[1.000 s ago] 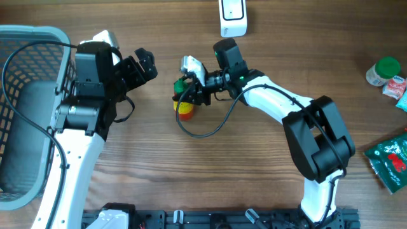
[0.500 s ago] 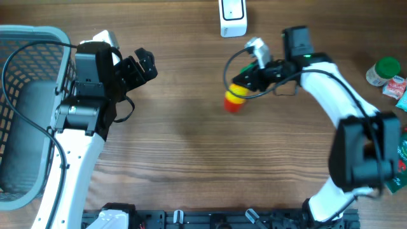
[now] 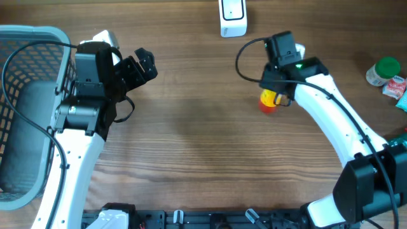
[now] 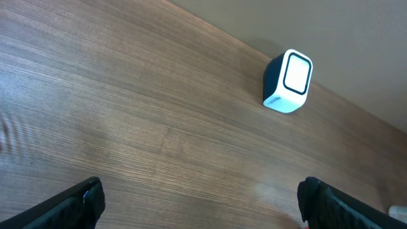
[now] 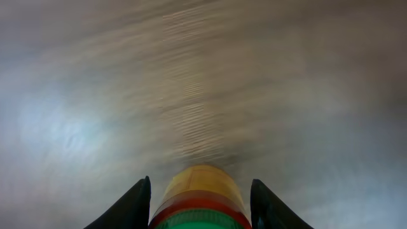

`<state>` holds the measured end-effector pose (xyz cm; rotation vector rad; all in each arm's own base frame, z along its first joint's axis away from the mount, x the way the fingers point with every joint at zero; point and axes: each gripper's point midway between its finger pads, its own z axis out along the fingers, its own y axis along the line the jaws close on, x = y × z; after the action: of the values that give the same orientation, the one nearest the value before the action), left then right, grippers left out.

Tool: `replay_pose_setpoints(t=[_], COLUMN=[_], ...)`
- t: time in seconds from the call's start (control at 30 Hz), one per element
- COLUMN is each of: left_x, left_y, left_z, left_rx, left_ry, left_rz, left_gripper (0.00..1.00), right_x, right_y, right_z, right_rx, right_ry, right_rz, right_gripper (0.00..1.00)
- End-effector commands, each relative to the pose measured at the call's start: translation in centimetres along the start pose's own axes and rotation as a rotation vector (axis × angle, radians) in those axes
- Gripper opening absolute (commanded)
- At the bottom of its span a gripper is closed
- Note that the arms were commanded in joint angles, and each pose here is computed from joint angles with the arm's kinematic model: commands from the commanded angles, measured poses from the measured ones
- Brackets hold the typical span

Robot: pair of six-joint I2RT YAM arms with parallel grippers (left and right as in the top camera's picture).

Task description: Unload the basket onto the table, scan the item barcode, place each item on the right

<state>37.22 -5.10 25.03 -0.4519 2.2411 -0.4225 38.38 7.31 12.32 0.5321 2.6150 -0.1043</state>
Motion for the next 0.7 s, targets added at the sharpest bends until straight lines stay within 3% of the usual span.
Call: replay_pose_setpoints(t=[0.0, 0.13, 0.4, 0.5, 0.53, 0.57, 0.67], left_x=[-0.3, -0.3, -0.3, -0.3, -0.3, -0.3, -0.3], left_y=[0.3, 0.3, 0.3, 0.3, 0.3, 0.3, 0.3], left_z=[0.1, 0.1, 0.1, 0.1, 0.1, 0.1, 0.1], left_rx=[-0.011, -0.011, -0.011, -0.011, -0.011, -0.011, -0.011], left_ry=[-0.009, -0.009, -0.009, -0.009, -0.009, -0.009, -0.009], left_rz=[0.016, 0.016, 0.015, 0.016, 0.015, 0.016, 0.016], left_gripper=[1.0, 1.0, 1.0, 1.0, 1.0, 1.0, 1.0], right_x=[-1.1, 0.0, 3.5, 3.2, 3.0, 2.6, 1.4], right_y=[-1.5, -2.2, -0.7, -0.6, -0.1, 0.6, 2.6], right_z=[-0.6, 0.0, 3.2, 2.9, 2.6, 2.1, 0.1], right_rx=[0.132, 0.221, 0.222, 0.217, 0.2, 0.17, 0.073], right_ry=[-0.166, -0.204, -0.027, -0.028, -0.015, 0.003, 0.057], right_rz=[0.428, 0.528, 0.522, 0.515, 0.478, 0.43, 0.301], right_gripper=[0.34, 0.39, 0.43, 0.63, 0.83, 0.96, 1.0])
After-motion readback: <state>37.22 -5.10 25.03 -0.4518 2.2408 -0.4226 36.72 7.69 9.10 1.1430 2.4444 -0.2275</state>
